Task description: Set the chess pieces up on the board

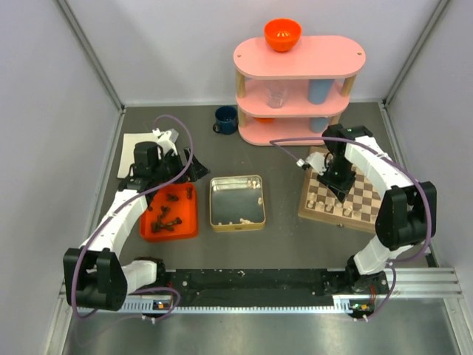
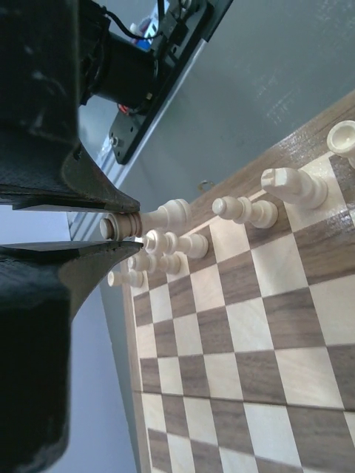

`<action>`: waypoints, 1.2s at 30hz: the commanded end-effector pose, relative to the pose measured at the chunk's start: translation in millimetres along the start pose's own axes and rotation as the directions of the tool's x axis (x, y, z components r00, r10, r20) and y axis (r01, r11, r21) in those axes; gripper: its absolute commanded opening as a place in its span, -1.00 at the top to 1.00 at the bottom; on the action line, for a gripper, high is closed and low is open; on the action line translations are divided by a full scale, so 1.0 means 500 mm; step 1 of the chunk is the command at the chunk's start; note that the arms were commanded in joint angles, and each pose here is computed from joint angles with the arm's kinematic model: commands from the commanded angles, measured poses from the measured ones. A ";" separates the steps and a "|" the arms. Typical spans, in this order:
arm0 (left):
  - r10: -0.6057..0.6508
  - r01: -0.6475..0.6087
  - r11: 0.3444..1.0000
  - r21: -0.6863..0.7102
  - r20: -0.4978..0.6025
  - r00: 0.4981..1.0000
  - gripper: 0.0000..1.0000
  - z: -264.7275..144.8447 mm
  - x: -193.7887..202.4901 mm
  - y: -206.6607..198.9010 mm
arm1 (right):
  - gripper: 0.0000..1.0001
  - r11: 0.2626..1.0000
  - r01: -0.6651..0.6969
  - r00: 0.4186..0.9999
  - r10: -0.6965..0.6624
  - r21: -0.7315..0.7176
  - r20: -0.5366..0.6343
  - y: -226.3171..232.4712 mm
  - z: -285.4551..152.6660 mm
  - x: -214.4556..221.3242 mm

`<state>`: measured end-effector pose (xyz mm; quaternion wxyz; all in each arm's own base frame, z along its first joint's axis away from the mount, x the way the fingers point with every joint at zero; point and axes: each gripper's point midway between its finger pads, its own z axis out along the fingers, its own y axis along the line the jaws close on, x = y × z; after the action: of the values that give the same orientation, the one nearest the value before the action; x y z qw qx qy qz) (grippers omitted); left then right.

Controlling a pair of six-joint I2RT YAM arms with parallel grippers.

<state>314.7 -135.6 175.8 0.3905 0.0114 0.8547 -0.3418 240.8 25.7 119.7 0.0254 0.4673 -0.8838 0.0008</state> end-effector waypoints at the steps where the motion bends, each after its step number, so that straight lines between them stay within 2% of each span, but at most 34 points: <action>1: 0.031 -0.033 0.999 0.032 0.038 0.999 -0.72 -0.003 -0.029 -0.016 | 0.87 0.994 -0.045 0.993 0.033 -0.103 -0.113 0.054 -0.001 0.050; 13: 0.020 -0.021 0.999 0.029 0.035 0.999 -0.72 -0.004 -0.026 -0.013 | 0.86 0.994 -0.075 0.989 0.064 -0.077 -0.136 0.046 0.038 0.050; 36: -0.005 0.004 0.999 0.033 0.028 1.000 -0.72 0.001 -0.021 -0.010 | 0.85 0.993 -0.119 0.987 0.118 -0.003 -0.105 0.003 0.069 0.016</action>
<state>315.0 -135.2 175.4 0.3857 0.0021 0.8550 -0.3467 226.8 18.4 87.7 0.0832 0.4189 -0.9041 0.0123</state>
